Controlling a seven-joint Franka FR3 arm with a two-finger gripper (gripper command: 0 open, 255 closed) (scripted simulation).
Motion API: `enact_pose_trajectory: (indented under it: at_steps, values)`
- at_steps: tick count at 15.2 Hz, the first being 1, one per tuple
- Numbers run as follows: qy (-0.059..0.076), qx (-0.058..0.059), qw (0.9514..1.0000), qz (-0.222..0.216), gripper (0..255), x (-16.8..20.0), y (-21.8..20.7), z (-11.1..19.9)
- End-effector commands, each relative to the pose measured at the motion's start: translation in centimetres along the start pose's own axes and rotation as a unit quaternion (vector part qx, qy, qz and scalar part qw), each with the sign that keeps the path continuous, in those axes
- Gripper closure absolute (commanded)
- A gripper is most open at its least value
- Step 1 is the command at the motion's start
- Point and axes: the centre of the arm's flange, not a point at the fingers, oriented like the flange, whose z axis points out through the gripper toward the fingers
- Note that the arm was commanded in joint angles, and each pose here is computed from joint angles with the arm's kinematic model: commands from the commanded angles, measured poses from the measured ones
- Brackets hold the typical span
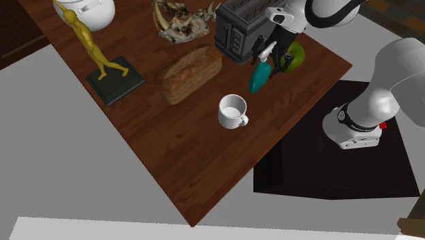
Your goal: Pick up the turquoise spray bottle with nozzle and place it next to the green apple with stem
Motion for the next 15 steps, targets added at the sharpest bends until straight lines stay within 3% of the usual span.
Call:
enact_pose_trajectory:
  at_steps: [1,3,7,15]
  values:
    - [0.000,0.000,1.0000,0.000,0,0.0,0.0,0.0]
    - [0.000,0.000,1.0000,0.000,0,0.0,0.0,0.1]
    - [0.000,0.000,1.0000,0.000,0,0.0,0.0,-4.9]
    - [0.000,0.000,1.0000,0.000,0,0.0,0.0,-4.9]
